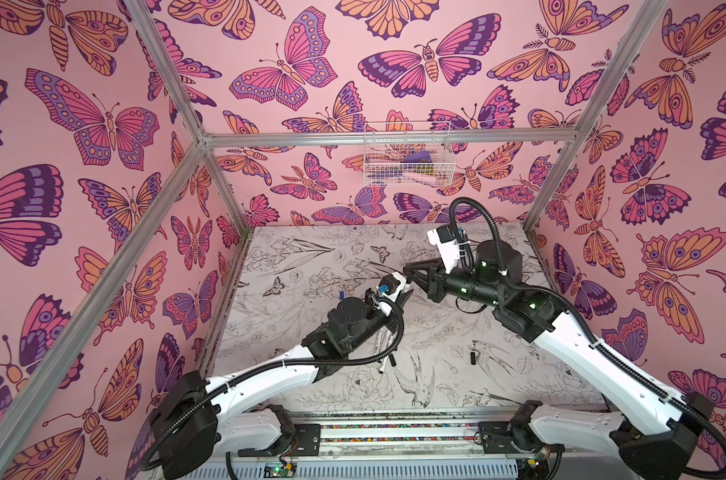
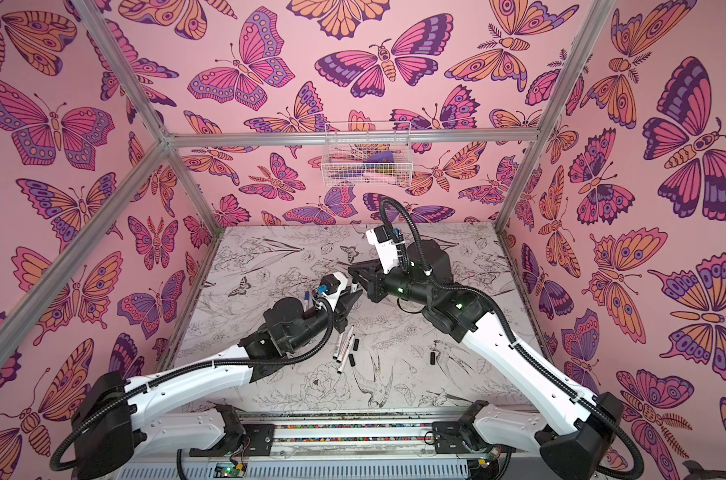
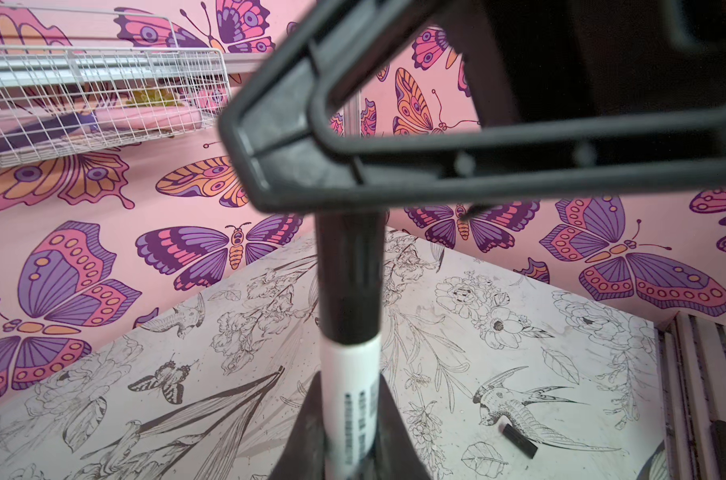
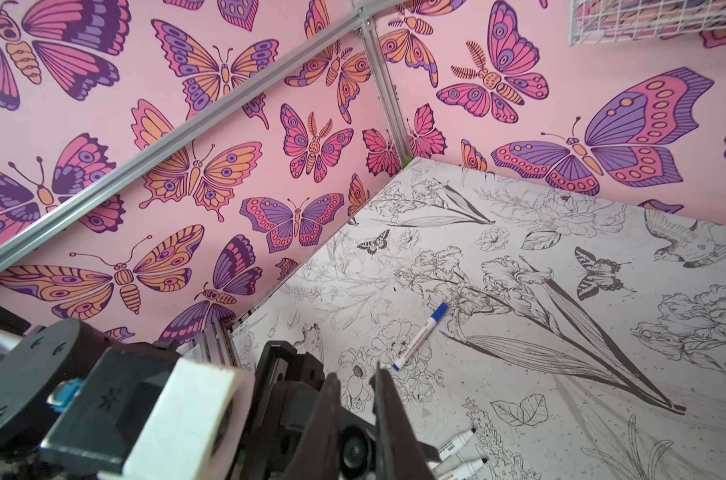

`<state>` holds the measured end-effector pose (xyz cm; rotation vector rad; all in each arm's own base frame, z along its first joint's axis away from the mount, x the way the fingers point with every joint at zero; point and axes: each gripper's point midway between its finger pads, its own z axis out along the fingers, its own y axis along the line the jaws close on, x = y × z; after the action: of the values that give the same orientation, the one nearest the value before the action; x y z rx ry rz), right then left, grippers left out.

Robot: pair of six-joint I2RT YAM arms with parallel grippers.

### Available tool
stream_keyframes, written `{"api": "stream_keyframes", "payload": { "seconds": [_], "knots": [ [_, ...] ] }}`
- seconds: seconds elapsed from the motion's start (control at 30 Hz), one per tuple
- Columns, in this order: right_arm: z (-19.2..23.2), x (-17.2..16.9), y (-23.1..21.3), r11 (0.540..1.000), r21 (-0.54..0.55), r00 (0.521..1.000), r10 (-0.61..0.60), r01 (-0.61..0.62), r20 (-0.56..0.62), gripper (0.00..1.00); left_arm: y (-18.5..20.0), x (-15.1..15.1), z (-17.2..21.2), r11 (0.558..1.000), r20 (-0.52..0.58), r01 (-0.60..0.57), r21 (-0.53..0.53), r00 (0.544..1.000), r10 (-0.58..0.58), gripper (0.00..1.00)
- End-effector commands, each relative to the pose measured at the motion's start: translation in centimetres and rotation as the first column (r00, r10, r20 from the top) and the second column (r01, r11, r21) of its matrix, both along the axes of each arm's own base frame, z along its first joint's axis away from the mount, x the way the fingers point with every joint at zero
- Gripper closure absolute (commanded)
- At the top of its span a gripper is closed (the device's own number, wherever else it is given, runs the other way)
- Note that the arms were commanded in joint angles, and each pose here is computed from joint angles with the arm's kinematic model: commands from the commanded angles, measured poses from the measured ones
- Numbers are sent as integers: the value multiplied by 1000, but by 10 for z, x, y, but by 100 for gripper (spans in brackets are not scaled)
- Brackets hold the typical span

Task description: Insert the pens into the pen caps

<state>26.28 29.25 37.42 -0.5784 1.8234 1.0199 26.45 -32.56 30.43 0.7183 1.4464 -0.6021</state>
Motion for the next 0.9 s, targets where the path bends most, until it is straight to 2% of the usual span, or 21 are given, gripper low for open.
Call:
{"api": "stream_keyframes", "payload": {
  "seconds": [0.0, 0.1, 0.23, 0.4, 0.57, 0.67, 0.87],
  "knots": [
    [-62, -15, 7, 994, -100, 979, 19, -40, -201, 100, 7, -11, 119, 972, 292, 35, -231, 956, 35, 100],
    [-78, -14, 3, 992, -130, 969, -22, -10, -245, 100, 17, -15, 152, 950, 369, 48, -309, 926, 73, 100],
    [-97, -7, -5, 981, -188, 950, -105, 51, -293, 100, 22, -28, 182, 928, 440, 111, -355, 896, 61, 100],
    [-123, 2, -18, 949, -292, 917, -219, 120, -334, 100, 26, -39, 200, 909, 459, 157, -385, 887, 41, 100],
    [-142, 12, -29, 910, -361, 864, -340, 203, -371, 100, 26, -42, 204, 905, 452, 176, -388, 892, 20, 100],
    [-149, 14, -28, 906, -367, 844, -356, 208, -400, 100, 26, -47, 209, 893, 453, 214, -395, 891, -13, 100],
    [-151, 8, -15, 925, -360, 852, -280, 117, -442, 100, 32, -63, 238, 832, 510, 370, -414, 851, -125, 100]
  ]
}}
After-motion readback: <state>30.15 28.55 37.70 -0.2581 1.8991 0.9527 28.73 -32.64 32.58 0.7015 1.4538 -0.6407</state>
